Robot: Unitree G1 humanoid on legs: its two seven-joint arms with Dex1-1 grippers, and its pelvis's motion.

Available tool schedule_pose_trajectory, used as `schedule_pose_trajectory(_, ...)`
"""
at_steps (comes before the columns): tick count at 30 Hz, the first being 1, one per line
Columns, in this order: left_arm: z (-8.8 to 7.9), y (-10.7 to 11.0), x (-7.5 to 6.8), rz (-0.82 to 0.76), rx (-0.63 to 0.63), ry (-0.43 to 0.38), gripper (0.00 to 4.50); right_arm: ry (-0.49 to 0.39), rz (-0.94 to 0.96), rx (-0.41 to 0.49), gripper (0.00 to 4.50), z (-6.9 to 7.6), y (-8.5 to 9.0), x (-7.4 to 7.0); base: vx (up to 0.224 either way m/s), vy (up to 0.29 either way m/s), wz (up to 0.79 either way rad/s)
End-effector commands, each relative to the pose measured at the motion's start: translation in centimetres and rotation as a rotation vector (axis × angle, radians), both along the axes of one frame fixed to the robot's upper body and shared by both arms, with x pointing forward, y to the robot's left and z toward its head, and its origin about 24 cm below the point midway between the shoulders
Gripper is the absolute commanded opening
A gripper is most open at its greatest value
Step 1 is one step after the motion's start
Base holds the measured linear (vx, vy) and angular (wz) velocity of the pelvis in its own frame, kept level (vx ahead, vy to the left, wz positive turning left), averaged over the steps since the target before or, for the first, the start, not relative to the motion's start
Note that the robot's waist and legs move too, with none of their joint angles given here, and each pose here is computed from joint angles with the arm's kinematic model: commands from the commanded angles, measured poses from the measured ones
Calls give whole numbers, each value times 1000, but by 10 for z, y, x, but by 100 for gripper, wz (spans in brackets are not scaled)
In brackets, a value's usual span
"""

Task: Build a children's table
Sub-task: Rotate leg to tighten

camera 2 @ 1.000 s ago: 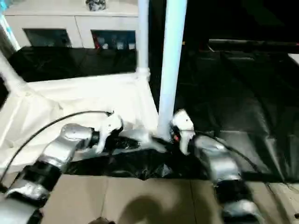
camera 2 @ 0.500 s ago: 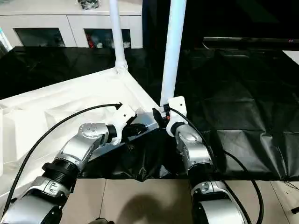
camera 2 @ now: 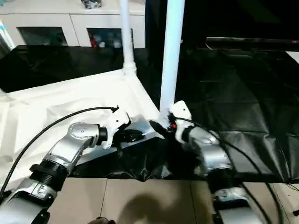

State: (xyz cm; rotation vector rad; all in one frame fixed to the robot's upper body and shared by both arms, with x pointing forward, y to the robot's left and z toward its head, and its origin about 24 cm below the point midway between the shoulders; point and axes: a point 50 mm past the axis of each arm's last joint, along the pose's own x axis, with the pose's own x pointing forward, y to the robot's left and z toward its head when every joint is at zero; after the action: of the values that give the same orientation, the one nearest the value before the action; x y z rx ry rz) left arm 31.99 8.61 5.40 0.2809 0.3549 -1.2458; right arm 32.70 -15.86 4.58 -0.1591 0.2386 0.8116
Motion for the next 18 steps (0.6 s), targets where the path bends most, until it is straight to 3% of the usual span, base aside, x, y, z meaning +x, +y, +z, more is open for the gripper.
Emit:
schedule_pose_trajectory(1,19,-8,2,-119,-57,-34,0,38,161,13,370,3,-1,-11,0,0,0)
schedule_pose_trajectory(4,18,-5,0,-162,-53,-9,0,68,256,1,370,3,-2,-20,0,0,0)
schedule_pose_trajectory(7,16,-1,-1,-184,-48,3,0,96,329,-32,335,1,-3,-25,0,0,0)
schedule_pose_trajectory(18,16,5,2,-200,-23,5,0,111,371,-93,273,1,-3,-25,0,0,0)
